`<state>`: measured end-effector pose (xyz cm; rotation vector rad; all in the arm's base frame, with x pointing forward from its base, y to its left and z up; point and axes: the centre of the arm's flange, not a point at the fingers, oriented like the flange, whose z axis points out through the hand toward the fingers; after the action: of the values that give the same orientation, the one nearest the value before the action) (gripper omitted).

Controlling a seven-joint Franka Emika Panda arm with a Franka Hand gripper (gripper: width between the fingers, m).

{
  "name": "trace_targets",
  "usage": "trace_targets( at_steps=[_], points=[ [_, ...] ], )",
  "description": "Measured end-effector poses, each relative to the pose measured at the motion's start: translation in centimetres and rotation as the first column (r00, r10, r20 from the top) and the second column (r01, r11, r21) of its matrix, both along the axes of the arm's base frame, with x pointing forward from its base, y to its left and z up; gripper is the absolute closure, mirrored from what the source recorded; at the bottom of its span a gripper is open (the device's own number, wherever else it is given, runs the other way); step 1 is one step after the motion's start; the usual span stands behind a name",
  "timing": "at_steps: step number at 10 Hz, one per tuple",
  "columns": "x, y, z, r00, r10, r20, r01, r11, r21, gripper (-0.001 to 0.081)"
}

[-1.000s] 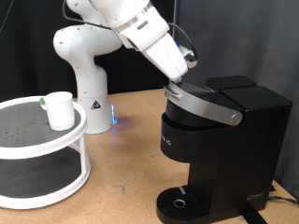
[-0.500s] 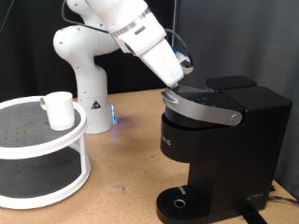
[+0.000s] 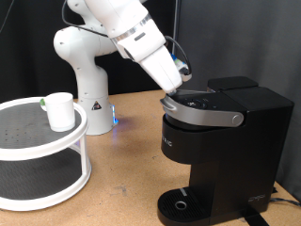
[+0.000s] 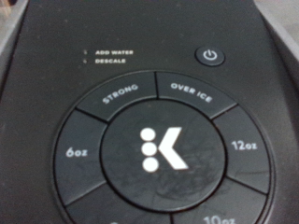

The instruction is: Make a cup of coffee with the keurig machine

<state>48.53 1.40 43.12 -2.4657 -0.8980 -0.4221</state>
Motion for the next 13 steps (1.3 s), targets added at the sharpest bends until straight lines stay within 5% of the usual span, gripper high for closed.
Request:
trace_targets(
  at_steps=[8, 13],
  points=[
    [-0.8, -0.1, -2.0, 1.000, -0.001, -0.018, 0.001, 1.000, -0.020, 0.0806],
    [-0.6, -1.4, 1.3, 0.995, -0.070, 0.071, 0.058, 0.986, 0.157, 0.0806]
  ],
)
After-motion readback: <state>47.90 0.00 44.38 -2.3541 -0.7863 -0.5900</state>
